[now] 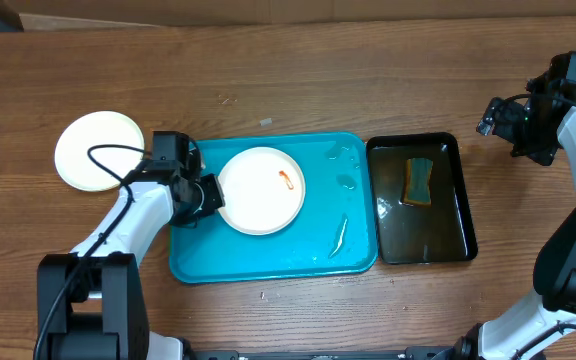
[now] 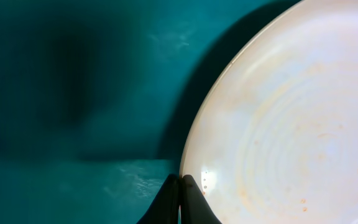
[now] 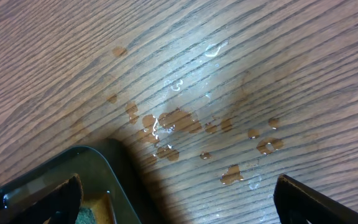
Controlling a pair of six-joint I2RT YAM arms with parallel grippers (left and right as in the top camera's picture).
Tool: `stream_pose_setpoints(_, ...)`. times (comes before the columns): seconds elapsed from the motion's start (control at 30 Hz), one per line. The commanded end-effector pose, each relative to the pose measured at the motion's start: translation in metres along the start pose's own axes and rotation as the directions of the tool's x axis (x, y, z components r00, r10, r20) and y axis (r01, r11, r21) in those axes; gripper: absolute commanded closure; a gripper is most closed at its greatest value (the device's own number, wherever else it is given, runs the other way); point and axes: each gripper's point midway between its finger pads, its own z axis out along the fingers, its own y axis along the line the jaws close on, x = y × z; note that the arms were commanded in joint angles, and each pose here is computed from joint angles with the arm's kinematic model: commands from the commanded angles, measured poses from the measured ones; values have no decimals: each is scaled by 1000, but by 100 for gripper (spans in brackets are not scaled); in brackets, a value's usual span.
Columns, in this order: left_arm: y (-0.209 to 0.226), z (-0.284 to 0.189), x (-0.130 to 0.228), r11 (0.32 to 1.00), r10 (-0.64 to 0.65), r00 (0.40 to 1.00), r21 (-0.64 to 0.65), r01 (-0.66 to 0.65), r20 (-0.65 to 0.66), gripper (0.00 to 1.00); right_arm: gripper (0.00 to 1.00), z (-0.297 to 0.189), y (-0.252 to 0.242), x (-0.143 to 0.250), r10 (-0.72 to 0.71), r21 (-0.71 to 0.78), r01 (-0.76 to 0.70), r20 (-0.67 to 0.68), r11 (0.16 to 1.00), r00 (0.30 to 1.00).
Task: Clean dirty plates on tray and stack at the side
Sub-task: 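Pinch the white plate rim and drag it to the tray center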
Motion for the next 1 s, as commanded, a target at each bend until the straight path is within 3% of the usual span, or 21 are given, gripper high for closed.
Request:
stream_pose_setpoints(0.0, -4, 4, 7, 999, 47, 999, 1, -47, -24, 96, 0, -13, 1, -9, 0, -2, 0, 42, 1000, 999)
stream_pose_setpoints(0.27, -12, -17, -1, 998, 56, 997, -11, -57, -50, 95, 0, -13, 1, -9, 0, -2, 0, 42, 1000, 999)
stream_pose_setpoints(0.3, -14, -20, -2, 998, 56, 997, -12, -56, -54, 91, 0, -13, 1, -9, 0, -2, 0, 42, 1000, 999)
stream_pose_setpoints(0.4, -16, -29, -3, 998, 61, 996, -15, -62, -66, 63, 0, -13, 1, -9, 0, -2, 0, 42, 1000, 999)
stream_pose_setpoints(0.43, -17, -32, -4, 997, 69, 995, -16, -70, -70, 61, 0, -13, 1, -9, 0, -2, 0, 42, 1000, 999)
stream_pose_setpoints(0.97, -32, -70, -43, 996, 84, 996, -44, -83, 23, 53, 0, -13, 1, -9, 0, -2, 0, 42, 1000, 999)
